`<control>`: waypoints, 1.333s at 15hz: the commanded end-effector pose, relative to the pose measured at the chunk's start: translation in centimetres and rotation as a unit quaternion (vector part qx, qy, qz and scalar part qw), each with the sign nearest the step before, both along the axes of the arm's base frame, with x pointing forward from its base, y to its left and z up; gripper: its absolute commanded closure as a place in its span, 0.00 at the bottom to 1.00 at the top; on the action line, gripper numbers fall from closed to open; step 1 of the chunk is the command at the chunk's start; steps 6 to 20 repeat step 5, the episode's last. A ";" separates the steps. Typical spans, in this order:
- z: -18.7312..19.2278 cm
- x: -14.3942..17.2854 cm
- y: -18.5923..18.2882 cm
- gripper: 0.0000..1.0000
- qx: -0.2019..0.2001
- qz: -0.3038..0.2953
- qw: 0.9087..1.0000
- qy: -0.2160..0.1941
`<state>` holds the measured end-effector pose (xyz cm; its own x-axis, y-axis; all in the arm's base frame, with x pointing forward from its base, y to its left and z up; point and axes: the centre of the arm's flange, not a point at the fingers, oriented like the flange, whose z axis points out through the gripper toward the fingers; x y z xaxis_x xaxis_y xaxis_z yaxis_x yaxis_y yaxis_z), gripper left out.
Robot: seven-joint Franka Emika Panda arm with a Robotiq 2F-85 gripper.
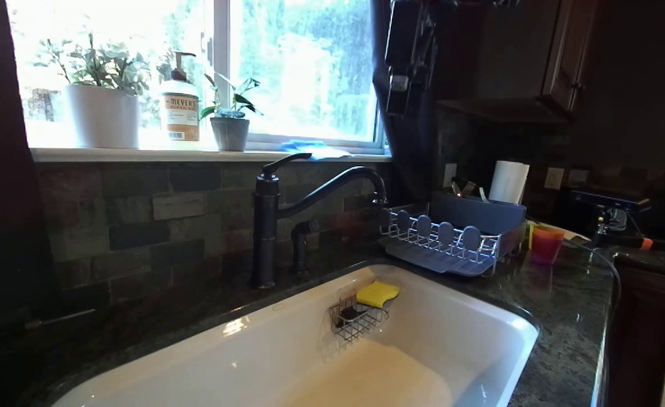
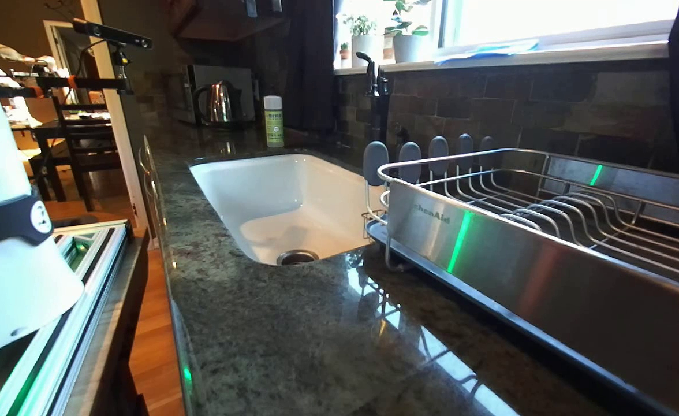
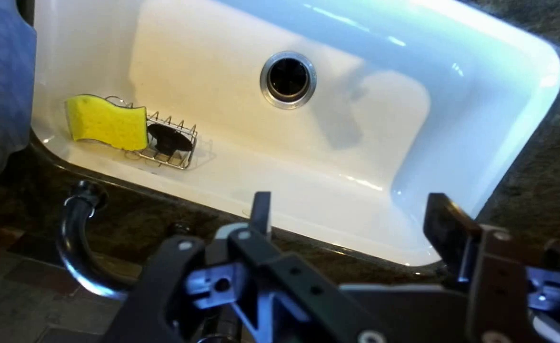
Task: Push the faucet to the right
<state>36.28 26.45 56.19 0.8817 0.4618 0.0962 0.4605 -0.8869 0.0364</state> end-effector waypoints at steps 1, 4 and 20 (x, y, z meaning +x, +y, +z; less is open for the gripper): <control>0.6 -0.2 -0.7 0.00 0.000 0.007 1.000 -0.002; 1.1 -0.2 -1.1 0.00 0.001 0.006 1.000 -0.005; 0.9 -0.2 -1.0 0.00 0.000 0.007 1.000 -0.004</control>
